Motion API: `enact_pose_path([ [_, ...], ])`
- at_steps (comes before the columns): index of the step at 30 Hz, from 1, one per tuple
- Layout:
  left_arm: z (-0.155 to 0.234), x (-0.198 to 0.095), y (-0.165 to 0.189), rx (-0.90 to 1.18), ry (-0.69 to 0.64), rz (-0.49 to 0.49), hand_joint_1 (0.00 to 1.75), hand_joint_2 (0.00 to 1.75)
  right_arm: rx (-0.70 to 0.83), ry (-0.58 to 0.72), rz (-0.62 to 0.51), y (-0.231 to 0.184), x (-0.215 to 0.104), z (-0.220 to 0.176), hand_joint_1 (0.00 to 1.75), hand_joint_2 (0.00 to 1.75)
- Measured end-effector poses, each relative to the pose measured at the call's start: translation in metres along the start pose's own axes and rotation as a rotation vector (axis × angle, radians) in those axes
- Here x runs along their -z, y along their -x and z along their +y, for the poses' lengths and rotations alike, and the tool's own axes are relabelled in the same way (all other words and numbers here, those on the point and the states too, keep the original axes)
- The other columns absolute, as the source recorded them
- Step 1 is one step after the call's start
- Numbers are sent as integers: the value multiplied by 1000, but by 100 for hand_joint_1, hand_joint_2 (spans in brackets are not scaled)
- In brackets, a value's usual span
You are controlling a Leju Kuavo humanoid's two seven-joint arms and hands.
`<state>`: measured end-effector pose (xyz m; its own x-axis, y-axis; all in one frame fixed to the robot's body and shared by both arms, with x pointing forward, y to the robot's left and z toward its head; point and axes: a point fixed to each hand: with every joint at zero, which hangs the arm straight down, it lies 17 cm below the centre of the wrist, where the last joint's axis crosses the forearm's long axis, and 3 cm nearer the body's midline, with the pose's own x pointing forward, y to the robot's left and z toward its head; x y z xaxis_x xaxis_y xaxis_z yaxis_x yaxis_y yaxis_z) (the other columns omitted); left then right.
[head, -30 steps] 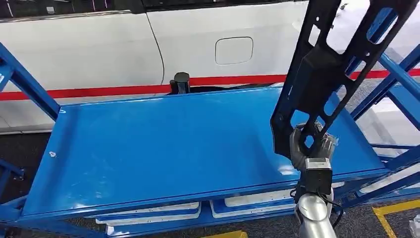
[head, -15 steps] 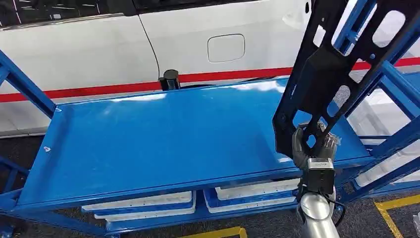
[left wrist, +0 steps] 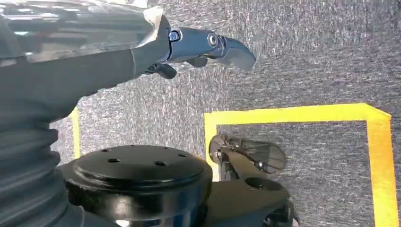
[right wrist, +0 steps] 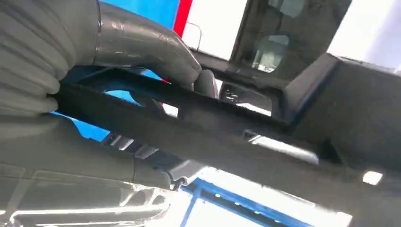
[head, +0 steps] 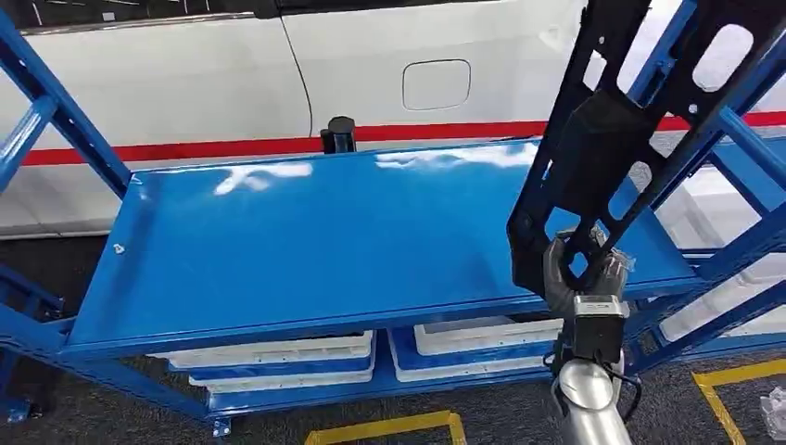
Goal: Take the parts from the cabinet and place them on the table.
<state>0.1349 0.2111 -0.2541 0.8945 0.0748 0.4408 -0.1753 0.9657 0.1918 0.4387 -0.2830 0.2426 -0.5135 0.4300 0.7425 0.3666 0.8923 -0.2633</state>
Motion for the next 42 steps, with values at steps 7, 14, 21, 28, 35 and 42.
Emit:
enact_pose_path([
  [7,-1,-1,1,4,3,1,0,175,-6,-4,12,4,-7,-1,175,175],
  [14,7,3,12,11,9,58,0,175,0,4,-3,-4,-5,-5,175,175],
  [21,21,9,11,17,16,58,0,175,9,6,-2,-9,-13,-11,175,175],
  [28,39,13,20,28,-13,74,0,175,9,10,-17,-15,-12,-16,175,175],
  [35,41,13,20,27,-16,75,0,175,13,2,-14,-12,-14,-19,175,175],
  [42,43,14,19,20,-20,72,0,175,31,8,-34,-15,-9,-23,175,175],
])
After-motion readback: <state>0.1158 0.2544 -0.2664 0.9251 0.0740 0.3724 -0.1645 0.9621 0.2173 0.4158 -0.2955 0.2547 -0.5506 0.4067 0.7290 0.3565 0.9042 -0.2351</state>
